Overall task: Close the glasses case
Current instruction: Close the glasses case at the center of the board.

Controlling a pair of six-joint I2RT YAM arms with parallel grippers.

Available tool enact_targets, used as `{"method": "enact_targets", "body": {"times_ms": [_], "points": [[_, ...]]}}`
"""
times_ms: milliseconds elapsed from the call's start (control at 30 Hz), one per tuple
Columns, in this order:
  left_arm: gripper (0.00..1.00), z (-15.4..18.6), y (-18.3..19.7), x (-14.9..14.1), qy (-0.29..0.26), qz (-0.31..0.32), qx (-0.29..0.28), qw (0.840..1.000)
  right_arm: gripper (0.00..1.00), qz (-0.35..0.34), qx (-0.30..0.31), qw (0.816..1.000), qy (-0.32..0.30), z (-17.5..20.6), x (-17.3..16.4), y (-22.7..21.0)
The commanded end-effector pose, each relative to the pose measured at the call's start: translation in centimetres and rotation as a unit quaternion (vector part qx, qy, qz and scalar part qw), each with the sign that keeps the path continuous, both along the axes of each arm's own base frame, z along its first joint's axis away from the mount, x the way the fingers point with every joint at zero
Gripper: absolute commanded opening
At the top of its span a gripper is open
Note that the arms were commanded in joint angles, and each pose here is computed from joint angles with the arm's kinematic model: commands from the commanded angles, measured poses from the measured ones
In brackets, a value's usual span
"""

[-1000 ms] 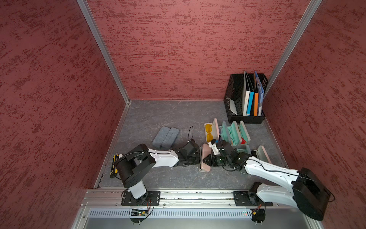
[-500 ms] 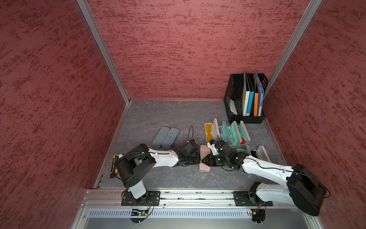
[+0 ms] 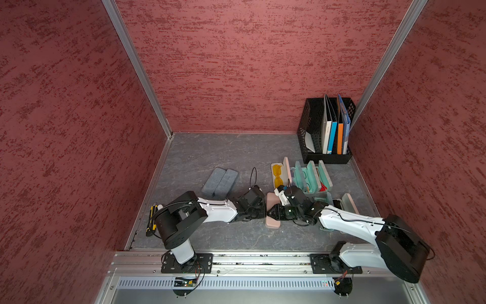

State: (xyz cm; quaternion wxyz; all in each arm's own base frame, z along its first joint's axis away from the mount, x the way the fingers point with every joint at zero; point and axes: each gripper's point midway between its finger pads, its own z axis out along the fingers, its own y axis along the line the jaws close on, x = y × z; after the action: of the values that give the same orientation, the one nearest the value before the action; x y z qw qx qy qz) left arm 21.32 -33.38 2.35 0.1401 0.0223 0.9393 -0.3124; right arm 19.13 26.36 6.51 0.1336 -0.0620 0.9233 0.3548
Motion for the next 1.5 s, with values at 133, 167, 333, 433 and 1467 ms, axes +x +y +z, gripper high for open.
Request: {"method": "enact_targets", "body": {"times_ms": [133,167,333,433,1467], "points": [[0.31,2.8,-1.0,-0.5,-0.01,-0.008,-0.049,0.999,0.35,-0.006,-0.022,1.0,0.003,-0.4,0.0,-0.7],[0.32,3.1,-1.0,-0.5,-0.011,-0.009,-0.052,0.999,0.35,-0.005,-0.022,1.0,0.003,-0.4,0.0,-0.7],[0.35,3.6,-0.8,-0.5,-0.015,-0.006,-0.054,0.998,0.36,-0.006,-0.023,1.0,0.003,-0.5,0.0,-0.7],[0.35,3.7,-0.5,-0.5,-0.017,-0.001,-0.055,0.998,0.36,-0.007,-0.025,1.0,0.004,-0.6,0.0,-0.8],[0.74,6.9,-0.2,-0.4,-0.031,0.0,-0.119,0.992,0.51,-0.03,-0.073,0.997,0.008,-1.6,0.4,-2.1]]}}
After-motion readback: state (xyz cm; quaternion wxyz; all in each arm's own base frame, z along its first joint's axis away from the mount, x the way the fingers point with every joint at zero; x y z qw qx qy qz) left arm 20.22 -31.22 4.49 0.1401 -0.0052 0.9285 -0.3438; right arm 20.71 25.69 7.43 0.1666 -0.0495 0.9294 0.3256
